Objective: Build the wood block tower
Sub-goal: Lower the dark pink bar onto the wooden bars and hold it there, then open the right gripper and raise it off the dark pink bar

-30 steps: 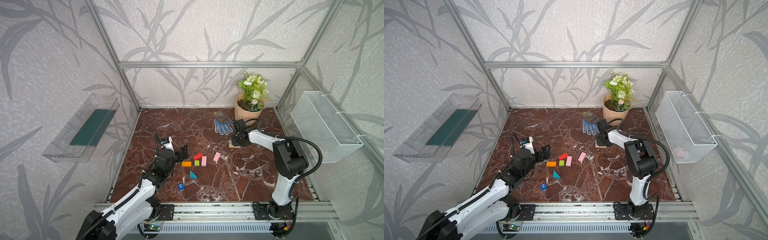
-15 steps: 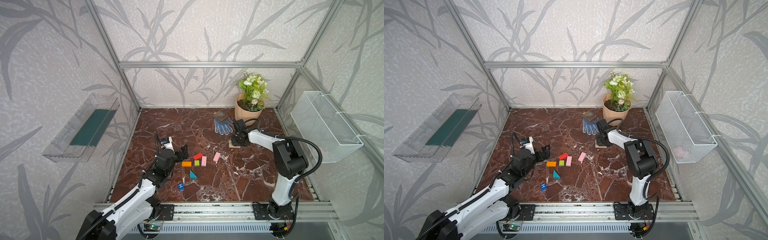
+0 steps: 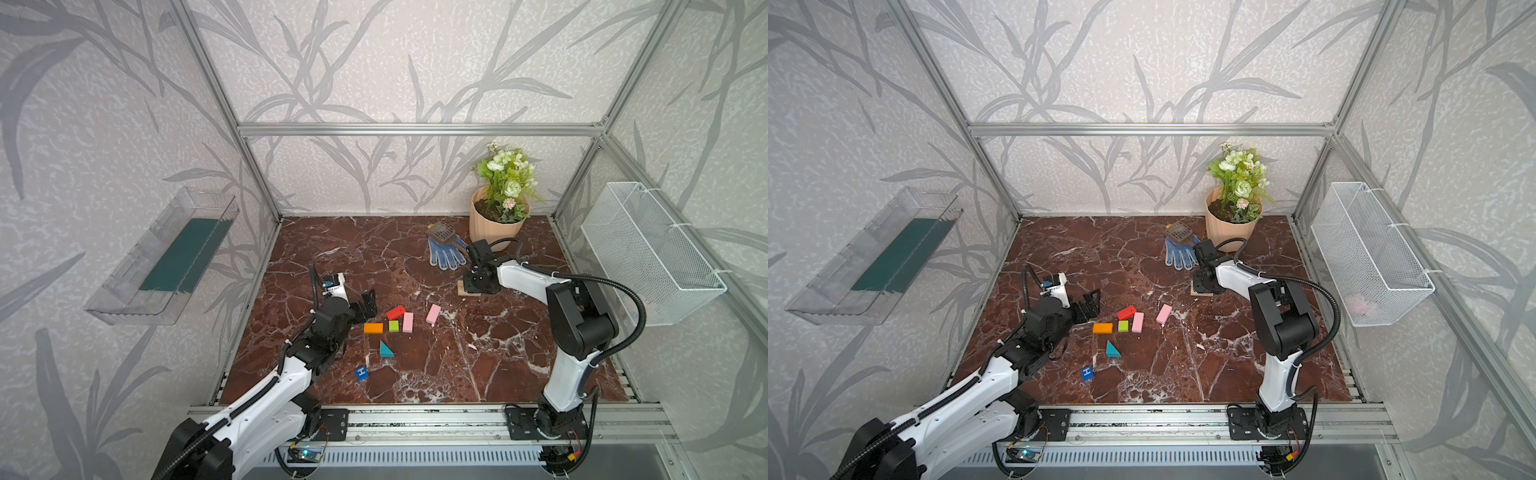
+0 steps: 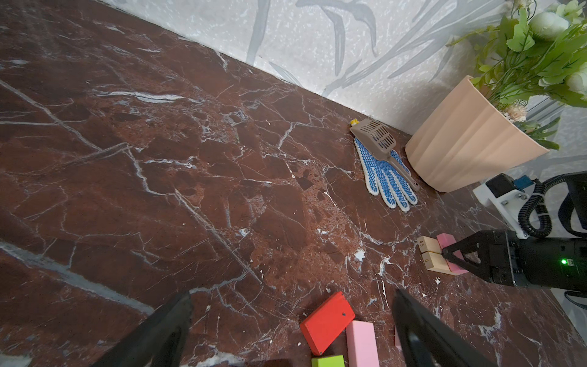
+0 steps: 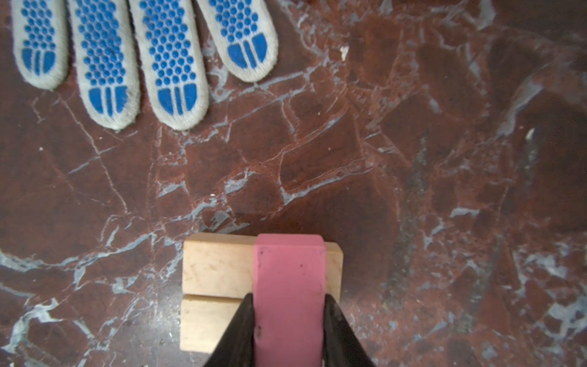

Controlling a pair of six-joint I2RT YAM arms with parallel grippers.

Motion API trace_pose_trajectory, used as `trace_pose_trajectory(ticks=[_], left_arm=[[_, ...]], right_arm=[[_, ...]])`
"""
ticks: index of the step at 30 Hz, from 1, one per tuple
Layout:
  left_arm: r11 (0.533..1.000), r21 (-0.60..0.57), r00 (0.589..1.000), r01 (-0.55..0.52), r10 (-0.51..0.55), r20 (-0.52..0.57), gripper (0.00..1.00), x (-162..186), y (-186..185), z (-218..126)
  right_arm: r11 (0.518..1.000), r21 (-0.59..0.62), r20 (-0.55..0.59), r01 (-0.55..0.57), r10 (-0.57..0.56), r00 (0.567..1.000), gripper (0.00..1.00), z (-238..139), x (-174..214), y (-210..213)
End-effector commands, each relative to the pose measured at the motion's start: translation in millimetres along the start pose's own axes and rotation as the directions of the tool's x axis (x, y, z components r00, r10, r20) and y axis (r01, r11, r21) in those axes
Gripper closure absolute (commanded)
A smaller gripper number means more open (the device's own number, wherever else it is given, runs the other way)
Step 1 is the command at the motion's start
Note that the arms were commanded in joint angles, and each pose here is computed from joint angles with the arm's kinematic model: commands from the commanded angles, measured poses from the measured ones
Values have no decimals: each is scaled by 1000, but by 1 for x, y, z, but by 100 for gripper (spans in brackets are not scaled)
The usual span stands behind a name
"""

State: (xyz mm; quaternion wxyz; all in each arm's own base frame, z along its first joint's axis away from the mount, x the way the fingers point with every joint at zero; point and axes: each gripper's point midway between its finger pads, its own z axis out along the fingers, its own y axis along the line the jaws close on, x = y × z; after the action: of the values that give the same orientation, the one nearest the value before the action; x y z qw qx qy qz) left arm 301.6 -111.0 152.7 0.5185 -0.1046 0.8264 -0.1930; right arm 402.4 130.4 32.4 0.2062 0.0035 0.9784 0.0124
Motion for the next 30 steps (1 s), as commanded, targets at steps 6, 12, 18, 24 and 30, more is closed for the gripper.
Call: trace_pose_trajectory(ticks=[6, 12, 18, 24, 30], left_arm=[[1000, 21, 999, 17, -18, 45, 1, -19, -10, 0], [1000, 20, 999, 16, -17, 44, 1, -19, -10, 0], [1000, 22, 999, 16, -17, 45, 1, -20, -10, 0], [1000, 22, 999, 17, -18, 42, 1, -19, -10, 0], [1000, 21, 999, 16, -17, 43, 1, -19, -10, 0]], right_arm=[[1000, 4, 16, 4, -4, 1000, 66, -8, -4, 1], [1000, 5, 16, 4, -4, 1000, 61, -8, -4, 1], [1000, 5, 15, 6, -6, 1000, 56, -8, -4, 2], [1000, -7, 27, 10, -10, 1000, 54, -10, -5, 3], [999, -43, 87, 16, -12, 996, 47, -22, -4, 4]])
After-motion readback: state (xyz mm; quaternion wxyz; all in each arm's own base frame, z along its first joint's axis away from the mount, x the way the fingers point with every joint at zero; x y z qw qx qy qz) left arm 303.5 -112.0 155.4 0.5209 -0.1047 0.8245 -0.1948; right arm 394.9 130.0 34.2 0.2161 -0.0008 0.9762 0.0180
